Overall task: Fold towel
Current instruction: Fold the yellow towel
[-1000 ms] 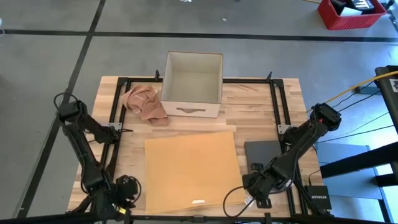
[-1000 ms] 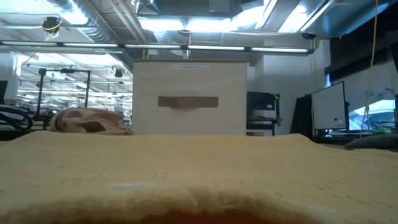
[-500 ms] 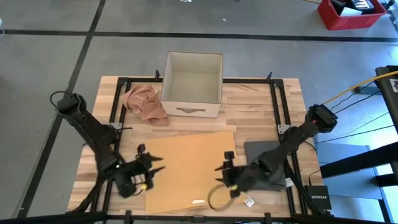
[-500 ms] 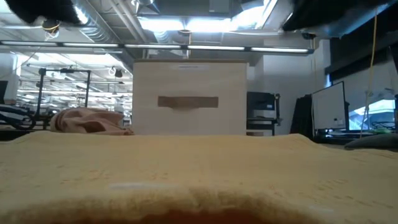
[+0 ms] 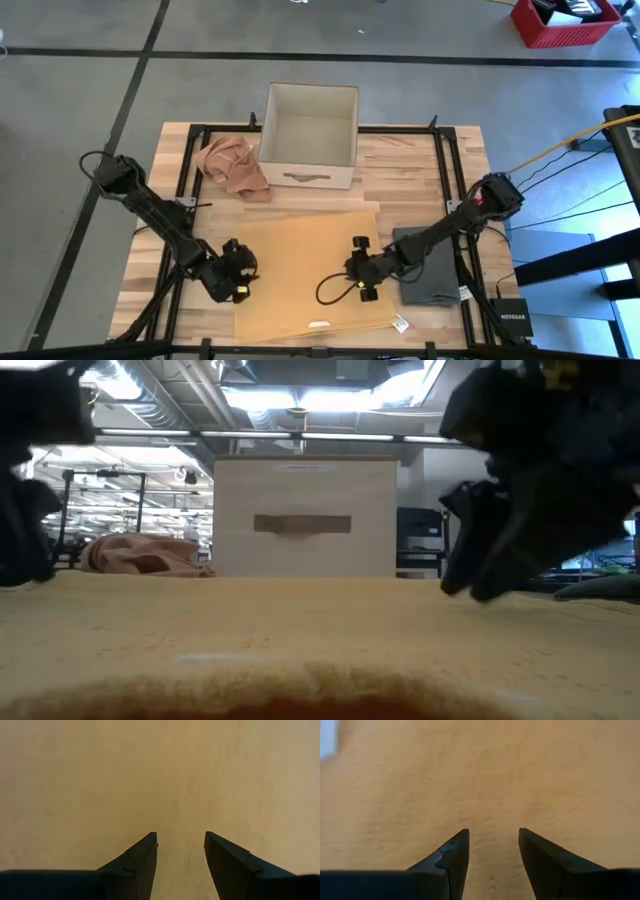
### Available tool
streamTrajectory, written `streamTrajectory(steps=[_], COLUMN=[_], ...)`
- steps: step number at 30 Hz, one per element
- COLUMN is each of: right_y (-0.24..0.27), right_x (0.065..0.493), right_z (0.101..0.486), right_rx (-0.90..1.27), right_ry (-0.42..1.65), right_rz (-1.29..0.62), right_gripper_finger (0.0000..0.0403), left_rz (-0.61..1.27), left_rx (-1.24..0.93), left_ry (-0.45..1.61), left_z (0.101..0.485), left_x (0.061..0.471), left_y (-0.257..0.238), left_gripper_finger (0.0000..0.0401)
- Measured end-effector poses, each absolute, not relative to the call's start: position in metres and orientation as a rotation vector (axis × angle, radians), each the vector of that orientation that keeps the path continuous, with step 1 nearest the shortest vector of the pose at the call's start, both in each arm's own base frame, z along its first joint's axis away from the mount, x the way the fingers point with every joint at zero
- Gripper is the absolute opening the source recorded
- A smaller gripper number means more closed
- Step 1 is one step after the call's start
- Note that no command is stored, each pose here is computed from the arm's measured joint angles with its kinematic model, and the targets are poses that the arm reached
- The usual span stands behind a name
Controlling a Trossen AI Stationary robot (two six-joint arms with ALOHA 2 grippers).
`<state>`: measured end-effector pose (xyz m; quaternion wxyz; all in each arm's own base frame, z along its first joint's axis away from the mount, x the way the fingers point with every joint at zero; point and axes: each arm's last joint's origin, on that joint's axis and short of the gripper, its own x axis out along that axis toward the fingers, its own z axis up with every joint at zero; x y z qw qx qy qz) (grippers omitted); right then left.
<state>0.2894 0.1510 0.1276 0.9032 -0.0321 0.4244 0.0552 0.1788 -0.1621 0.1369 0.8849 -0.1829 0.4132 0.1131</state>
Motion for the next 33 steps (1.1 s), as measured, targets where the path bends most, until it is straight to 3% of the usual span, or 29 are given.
streamTrajectory(steps=[10, 15, 22, 28, 33], right_y=[0.152, 0.156, 0.163, 0.163, 0.159], right_x=[0.287, 0.292, 0.308, 0.324, 0.332], right_z=[0.120, 0.134, 0.173, 0.196, 0.203], right_rx=[0.053, 0.063, 0.060, -0.025, 0.011], right_ry=[0.969, 0.994, 0.891, 0.637, 0.541], right_rz=[0.096, 0.135, 0.138, -0.091, -0.134], right_gripper_finger=[0.0174, 0.0174, 0.0174, 0.0174, 0.0174], left_rz=[0.332, 0.290, 0.107, 0.067, 0.054], left_rx=[-0.356, -0.357, -0.379, -0.357, -0.342], left_ry=[1.085, 1.123, 0.989, 0.861, 0.805], left_z=[0.125, 0.139, 0.175, 0.182, 0.185], left_x=[0.162, 0.164, 0.179, 0.191, 0.201], left_y=[-0.152, -0.153, -0.170, -0.172, -0.167], left_gripper_finger=[0.0157, 0.0157, 0.0157, 0.0157, 0.0176])
